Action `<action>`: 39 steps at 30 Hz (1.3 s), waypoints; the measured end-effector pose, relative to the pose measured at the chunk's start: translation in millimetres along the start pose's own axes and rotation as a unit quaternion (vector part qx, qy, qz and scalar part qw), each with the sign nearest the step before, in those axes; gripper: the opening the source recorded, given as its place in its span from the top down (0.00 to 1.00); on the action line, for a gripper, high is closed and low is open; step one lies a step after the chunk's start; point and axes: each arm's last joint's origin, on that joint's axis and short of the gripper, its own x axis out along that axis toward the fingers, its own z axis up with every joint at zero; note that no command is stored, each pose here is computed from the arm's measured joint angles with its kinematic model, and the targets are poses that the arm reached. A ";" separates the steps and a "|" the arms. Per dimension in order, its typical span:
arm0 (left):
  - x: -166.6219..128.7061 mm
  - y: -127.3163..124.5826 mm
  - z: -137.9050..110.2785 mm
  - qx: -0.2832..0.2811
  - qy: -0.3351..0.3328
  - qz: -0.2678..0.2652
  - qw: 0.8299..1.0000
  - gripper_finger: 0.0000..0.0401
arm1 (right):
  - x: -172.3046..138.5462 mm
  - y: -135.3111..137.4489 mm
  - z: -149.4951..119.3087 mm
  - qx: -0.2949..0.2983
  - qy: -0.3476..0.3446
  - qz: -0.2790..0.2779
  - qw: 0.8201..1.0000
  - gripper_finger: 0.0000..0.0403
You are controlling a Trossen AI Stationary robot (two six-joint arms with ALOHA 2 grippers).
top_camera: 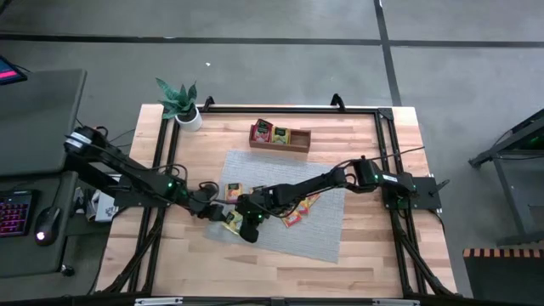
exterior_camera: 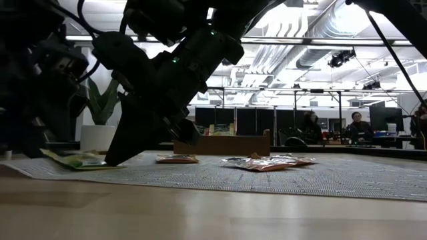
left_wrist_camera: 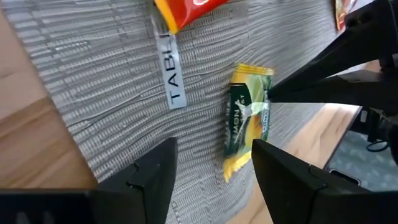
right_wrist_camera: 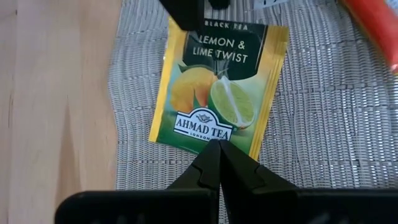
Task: Pick & Place Tea
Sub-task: Put the yellow tea bag into the middle section of the wooden organizer
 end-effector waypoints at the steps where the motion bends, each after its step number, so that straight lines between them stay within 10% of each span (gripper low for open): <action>1: 1.6 -0.4 -0.1 0.000 0.000 -0.003 1.000 0.48 | 0.0 0.0 0.0 0.000 0.000 0.000 1.000 1.00; 39: 6.4 -8.0 -0.7 0.007 0.008 -0.044 0.999 0.48 | 0.1 0.7 1.9 0.002 -0.010 0.003 1.000 1.00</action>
